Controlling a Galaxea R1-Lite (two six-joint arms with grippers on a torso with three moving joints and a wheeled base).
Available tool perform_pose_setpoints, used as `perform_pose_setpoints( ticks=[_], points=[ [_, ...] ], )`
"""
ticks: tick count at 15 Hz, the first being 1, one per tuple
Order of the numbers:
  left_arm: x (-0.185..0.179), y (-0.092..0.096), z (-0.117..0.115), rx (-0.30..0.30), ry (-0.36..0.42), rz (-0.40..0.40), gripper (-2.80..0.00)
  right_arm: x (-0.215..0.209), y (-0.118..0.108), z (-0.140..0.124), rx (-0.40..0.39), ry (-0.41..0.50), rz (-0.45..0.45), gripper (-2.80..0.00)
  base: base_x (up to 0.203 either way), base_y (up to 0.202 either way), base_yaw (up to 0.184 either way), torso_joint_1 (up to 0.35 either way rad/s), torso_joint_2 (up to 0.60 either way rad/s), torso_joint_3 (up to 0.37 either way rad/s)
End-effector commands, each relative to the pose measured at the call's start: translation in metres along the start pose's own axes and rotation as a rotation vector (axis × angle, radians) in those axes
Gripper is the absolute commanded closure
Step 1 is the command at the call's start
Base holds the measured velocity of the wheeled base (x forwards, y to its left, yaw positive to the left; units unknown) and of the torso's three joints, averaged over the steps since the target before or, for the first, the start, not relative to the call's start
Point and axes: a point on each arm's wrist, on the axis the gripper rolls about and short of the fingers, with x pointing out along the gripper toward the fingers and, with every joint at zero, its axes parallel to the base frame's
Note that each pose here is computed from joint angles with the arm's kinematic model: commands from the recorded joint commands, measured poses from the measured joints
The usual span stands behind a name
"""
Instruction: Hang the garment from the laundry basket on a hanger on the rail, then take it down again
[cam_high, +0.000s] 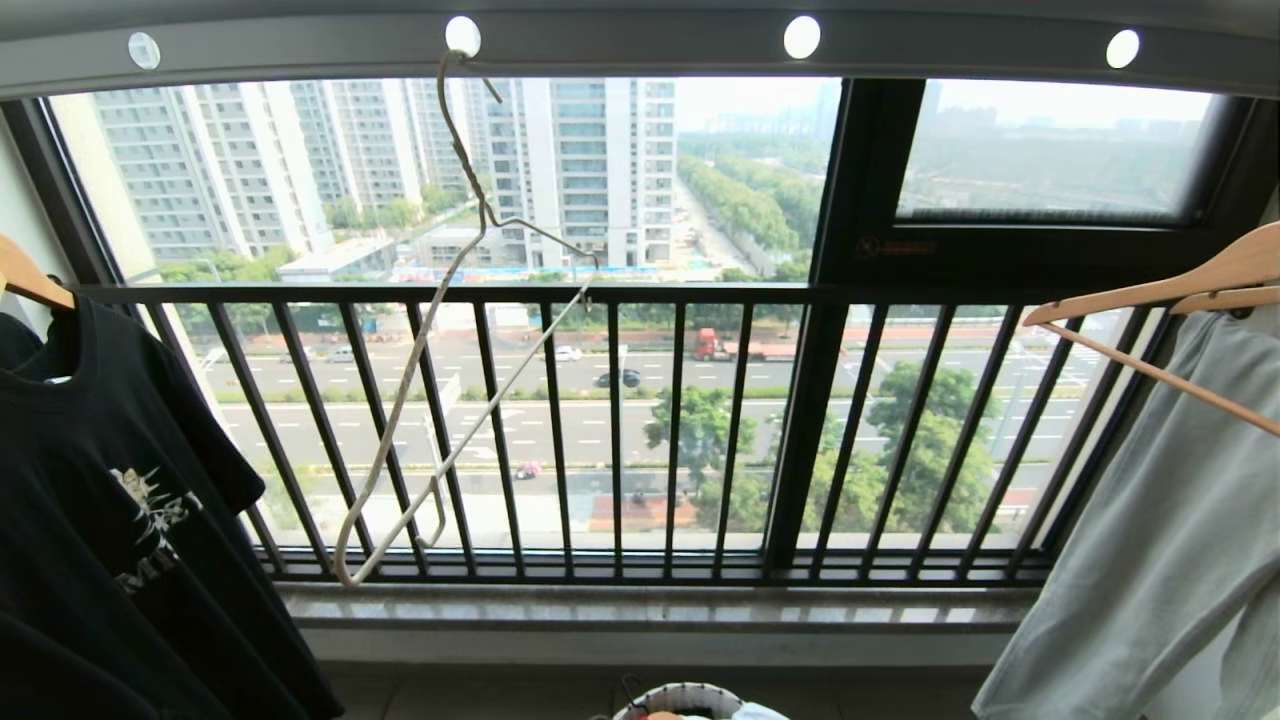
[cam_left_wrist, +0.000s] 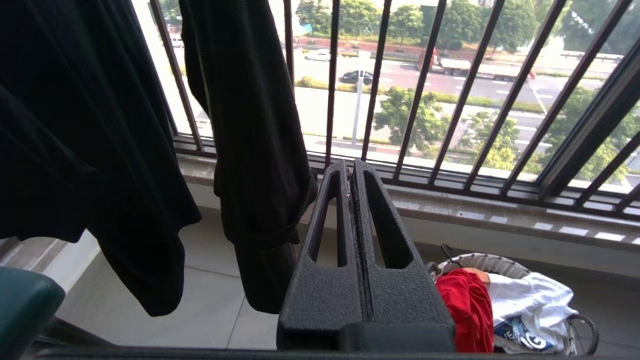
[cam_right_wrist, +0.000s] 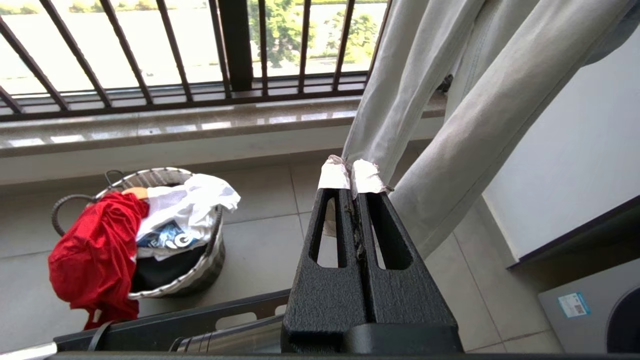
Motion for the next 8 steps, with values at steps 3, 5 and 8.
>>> perform_pose_setpoints(
  ticks=[3,5,8],
  points=[
    [0.010,-0.002,-0.028,0.106,-0.014,-0.105,0.00,0.036,0.013,-0.021,0.075,-0.214,0.152,0.00,0.000,0.000,0.000,0.000,0.00,0.000],
    [0.018,-0.004,-0.035,0.171,-0.086,-0.146,0.00,0.047,0.017,-0.024,0.052,-0.314,0.215,0.00,0.000,0.000,0.000,0.000,0.00,0.000],
    [0.021,-0.006,-0.041,0.215,-0.093,-0.210,0.00,0.050,0.020,-0.027,-0.063,-0.343,0.260,0.00,0.000,0.000,0.000,0.000,0.00,0.000]
  ],
)
